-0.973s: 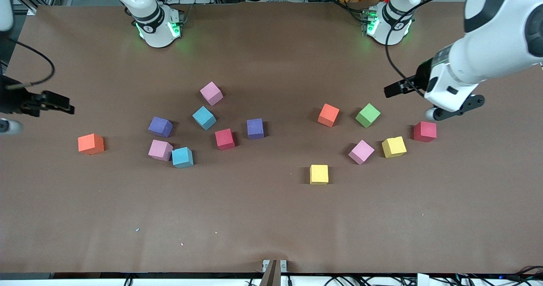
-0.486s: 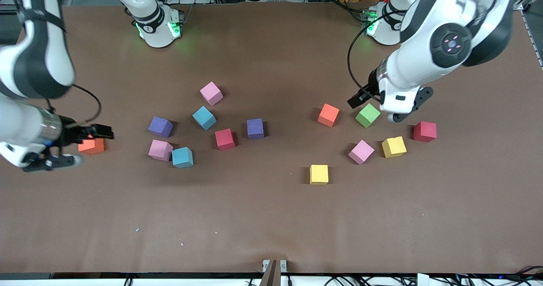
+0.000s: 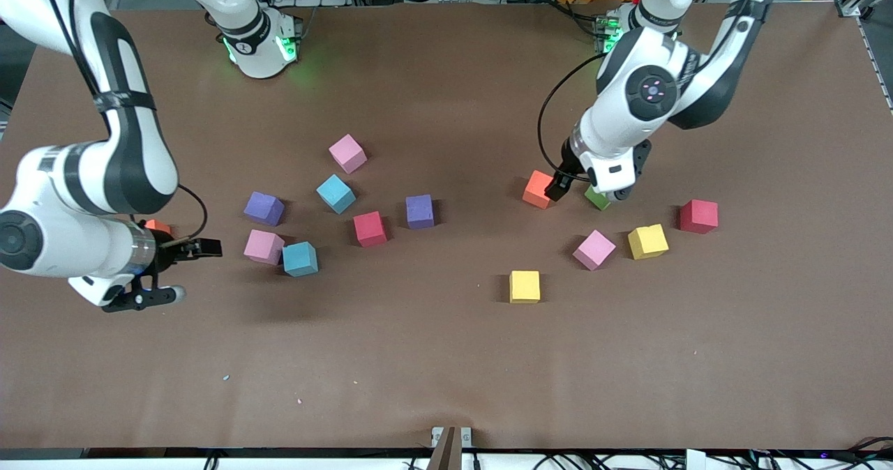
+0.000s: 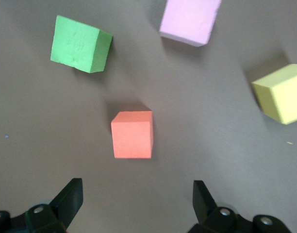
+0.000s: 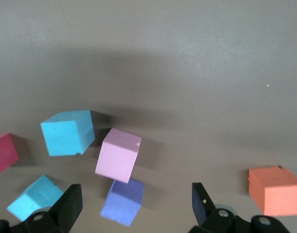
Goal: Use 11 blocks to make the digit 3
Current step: 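Close the left gripper on orange while the right gripper grips pink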
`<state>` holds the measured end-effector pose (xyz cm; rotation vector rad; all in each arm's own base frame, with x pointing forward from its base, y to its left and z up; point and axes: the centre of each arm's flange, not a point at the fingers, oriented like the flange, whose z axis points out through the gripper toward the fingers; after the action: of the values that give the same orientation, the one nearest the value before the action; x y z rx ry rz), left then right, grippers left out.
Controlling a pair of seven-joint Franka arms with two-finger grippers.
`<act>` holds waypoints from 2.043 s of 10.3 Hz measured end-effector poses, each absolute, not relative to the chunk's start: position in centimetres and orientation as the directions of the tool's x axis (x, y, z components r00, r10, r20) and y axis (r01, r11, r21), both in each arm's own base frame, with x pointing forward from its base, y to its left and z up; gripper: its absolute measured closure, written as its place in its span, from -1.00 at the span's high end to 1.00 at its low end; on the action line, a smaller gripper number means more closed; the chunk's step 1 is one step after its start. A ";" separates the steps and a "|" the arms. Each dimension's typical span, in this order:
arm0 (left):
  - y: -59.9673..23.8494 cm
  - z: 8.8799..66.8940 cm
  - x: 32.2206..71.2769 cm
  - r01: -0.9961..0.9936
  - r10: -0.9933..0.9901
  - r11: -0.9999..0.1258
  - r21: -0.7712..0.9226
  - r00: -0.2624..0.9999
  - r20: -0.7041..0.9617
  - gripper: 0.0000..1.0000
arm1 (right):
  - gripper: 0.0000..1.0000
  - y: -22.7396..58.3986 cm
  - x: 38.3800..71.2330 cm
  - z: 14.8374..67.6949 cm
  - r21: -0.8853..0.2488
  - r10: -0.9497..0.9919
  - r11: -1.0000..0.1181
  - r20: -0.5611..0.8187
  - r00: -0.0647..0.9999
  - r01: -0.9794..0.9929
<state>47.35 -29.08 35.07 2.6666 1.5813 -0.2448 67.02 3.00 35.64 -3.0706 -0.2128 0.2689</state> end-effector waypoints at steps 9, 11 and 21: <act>-27.1 27.5 43.7 0.888 0.886 -0.458 -0.050 0.451 -0.110 1.00 | 1.00 3.9 63.3 24.8 -0.031 -0.044 -0.998 -0.095 0.994 -0.047; -27.2 26.5 43.9 0.890 0.885 -0.455 -0.030 0.449 -0.119 1.00 | 1.00 4.6 62.6 23.9 -0.024 -0.092 -0.995 -0.098 0.991 -0.095; -28.9 22.4 44.1 0.897 0.888 -0.441 -0.031 0.431 -0.162 1.00 | 1.00 6.6 59.4 19.5 -0.004 -0.147 -0.989 -0.138 0.979 -0.149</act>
<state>44.14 -28.95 22.39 2.6059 1.6278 -0.2375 59.43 6.61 19.52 -3.1116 0.2320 0.2159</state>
